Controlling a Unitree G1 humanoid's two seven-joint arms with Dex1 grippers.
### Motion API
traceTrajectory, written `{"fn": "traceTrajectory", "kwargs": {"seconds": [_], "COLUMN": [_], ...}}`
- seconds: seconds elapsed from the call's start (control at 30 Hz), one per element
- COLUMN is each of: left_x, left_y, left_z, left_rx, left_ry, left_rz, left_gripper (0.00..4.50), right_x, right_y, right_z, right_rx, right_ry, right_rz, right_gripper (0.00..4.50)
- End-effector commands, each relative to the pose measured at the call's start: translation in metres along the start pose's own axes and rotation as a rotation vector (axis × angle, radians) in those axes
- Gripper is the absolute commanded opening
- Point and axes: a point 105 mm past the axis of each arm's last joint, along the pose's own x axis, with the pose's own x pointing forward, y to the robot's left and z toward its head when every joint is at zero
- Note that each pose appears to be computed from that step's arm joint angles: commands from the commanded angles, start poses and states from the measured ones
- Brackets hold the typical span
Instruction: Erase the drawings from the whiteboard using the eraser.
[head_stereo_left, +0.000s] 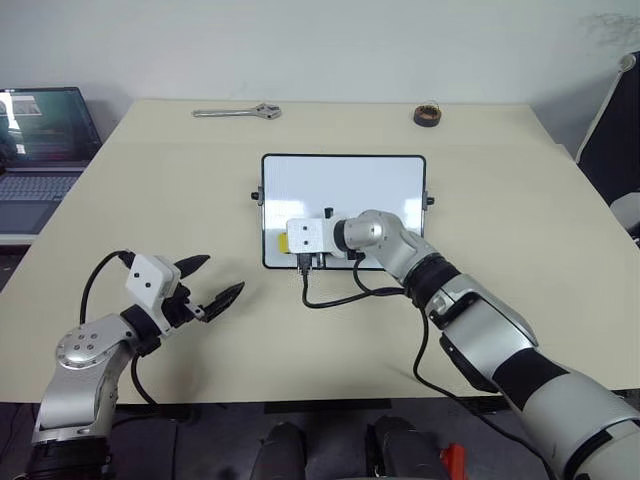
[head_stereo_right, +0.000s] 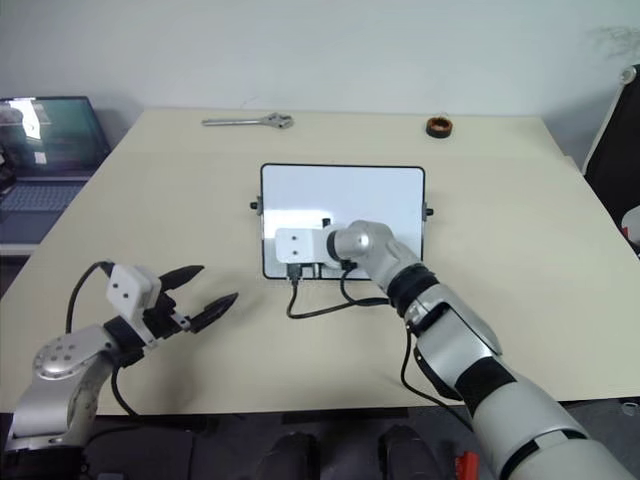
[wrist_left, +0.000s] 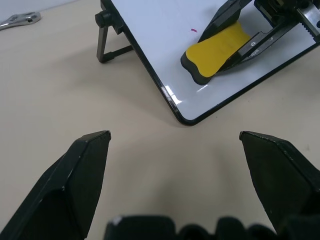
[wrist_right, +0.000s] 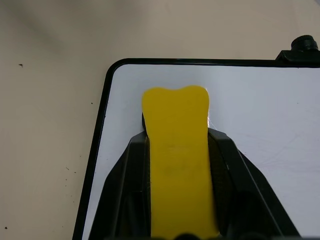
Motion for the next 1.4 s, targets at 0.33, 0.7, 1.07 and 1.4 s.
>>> {"fn": "traceTrajectory", "kwargs": {"seconds": [0.33,0.7,1.07,1.4], "left_x": [0.003,0.007,0.009,0.009], "left_y": [0.000,-0.001,-0.001,0.002], "left_z": [0.012,0.013,0.013,0.008], "left_rx": [0.022,0.025,0.021,0.019], "left_ry": [-0.029,-0.032,-0.036,-0.038], "left_rz": [-0.012,-0.026,-0.028,-0.040], "left_gripper": [4.50,4.50,4.50,4.50], "right_x": [-0.015,-0.037,-0.040,-0.056], "right_y": [0.006,-0.049,0.032,-0.003], "right_z": [-0.042,-0.041,-0.072,-0.078], "right_rx": [-0.017,-0.160,-0.260,-0.238], "right_ry": [0.109,0.139,0.153,0.199], "right_rz": [-0.004,-0.307,0.128,-0.102], "right_gripper": [1.14,1.14,1.14,1.14]}}
